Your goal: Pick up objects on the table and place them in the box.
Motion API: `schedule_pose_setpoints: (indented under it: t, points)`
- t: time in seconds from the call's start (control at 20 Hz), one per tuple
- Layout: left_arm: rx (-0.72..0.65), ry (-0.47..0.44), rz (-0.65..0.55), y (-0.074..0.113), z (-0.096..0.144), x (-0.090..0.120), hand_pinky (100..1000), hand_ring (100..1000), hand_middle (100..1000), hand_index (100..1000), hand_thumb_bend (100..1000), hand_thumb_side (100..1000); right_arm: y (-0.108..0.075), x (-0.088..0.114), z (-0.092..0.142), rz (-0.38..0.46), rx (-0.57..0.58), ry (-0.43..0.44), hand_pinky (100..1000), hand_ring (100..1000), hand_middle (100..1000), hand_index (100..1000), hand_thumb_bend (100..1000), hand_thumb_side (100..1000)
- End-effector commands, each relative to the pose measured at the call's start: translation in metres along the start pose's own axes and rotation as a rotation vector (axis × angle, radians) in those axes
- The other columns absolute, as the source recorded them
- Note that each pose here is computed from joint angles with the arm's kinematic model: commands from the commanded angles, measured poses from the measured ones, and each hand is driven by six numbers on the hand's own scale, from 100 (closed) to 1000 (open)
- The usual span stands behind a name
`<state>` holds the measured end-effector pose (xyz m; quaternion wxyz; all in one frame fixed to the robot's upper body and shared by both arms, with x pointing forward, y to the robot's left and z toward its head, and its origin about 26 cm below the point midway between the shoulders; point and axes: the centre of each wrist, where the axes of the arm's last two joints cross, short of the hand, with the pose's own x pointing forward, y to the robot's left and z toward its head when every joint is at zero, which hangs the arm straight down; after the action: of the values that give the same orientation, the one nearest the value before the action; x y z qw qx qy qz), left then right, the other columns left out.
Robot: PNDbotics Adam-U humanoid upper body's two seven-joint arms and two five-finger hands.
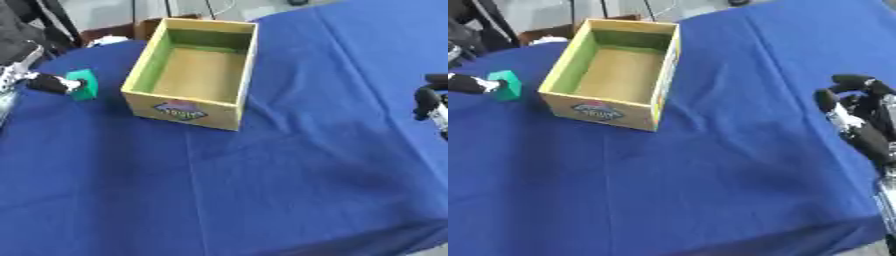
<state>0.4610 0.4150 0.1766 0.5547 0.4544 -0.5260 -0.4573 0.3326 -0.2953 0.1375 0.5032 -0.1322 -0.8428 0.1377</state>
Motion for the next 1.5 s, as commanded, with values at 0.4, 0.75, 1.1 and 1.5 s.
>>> schedule_pose_setpoints:
  t: [0.4,0.75,1.1,1.5]
  points:
    - [0.030,-0.018,-0.139,0.0186,-0.0008,-0.0004,785,805,730,829,653,334,-0.0038,0.0082,-0.0049,0.013,0.000,-0.035,479,489,597,752,607,591]
    - [-0.004,-0.014,-0.189,0.0152,-0.0012,-0.0027,769,784,699,817,584,288,-0.0039,0.0074,-0.0046,0.013,0.001,-0.033,479,489,598,752,607,590]
    - [-0.092,-0.011,-0.173,0.0124,-0.0008,-0.0051,754,774,688,812,485,219,-0.0042,0.0069,-0.0043,0.013,0.001,-0.032,479,488,598,752,608,589]
    - [-0.068,-0.012,-0.153,0.0142,-0.0005,-0.0039,534,488,422,592,192,150,-0.0045,0.0057,-0.0037,0.013,-0.001,-0.028,479,488,599,752,608,589]
